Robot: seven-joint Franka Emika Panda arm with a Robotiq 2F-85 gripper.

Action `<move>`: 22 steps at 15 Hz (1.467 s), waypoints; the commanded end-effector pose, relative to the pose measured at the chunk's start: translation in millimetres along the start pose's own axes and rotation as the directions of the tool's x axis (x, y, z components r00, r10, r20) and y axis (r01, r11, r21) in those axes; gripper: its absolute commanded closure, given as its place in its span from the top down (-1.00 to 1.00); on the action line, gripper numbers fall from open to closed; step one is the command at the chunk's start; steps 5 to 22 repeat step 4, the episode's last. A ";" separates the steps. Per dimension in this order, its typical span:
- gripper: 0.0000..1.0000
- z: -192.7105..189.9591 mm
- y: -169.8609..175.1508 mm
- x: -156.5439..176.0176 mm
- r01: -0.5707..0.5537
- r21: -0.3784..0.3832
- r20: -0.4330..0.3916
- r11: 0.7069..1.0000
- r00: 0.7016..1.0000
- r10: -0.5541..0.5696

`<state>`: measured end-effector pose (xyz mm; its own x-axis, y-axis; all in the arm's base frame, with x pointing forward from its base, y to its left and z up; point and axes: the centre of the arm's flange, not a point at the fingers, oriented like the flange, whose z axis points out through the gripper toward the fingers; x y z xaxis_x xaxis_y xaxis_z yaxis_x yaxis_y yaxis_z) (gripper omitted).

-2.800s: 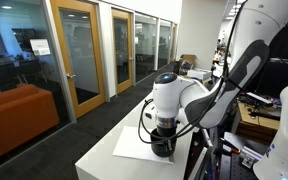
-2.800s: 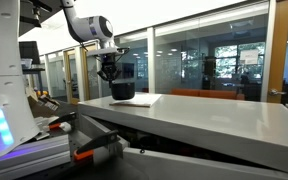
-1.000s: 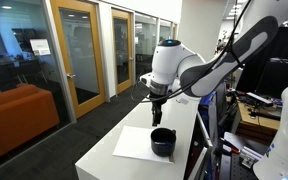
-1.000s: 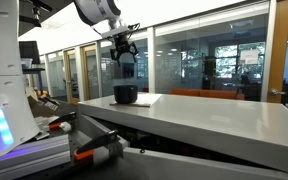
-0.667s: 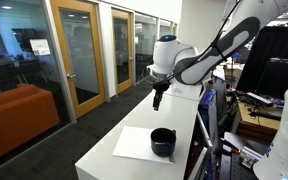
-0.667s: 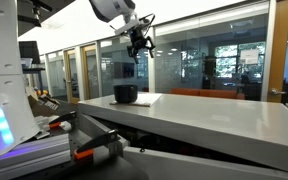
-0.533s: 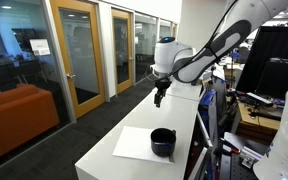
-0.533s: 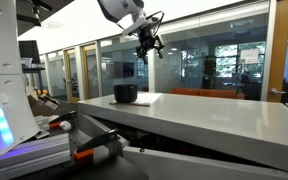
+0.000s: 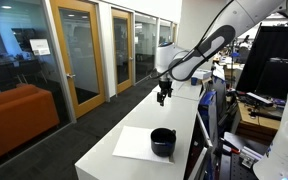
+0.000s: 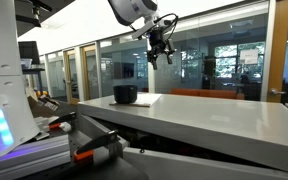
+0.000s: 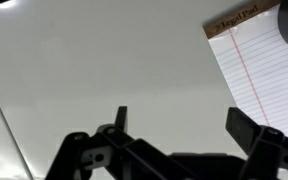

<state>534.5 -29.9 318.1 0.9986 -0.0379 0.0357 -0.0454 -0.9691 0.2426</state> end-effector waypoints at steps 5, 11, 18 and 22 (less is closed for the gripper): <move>1.00 -1.2 0.1 0.6 -0.001 -0.001 0.004 1.000 1.000 0.001; 1.00 -1.2 0.1 0.6 -0.001 -0.001 0.004 1.000 1.000 0.001; 1.00 -1.2 0.1 0.6 -0.001 -0.001 0.004 1.000 1.000 0.001; 1.00 -1.2 0.1 0.6 -0.001 -0.001 0.004 1.000 1.000 0.001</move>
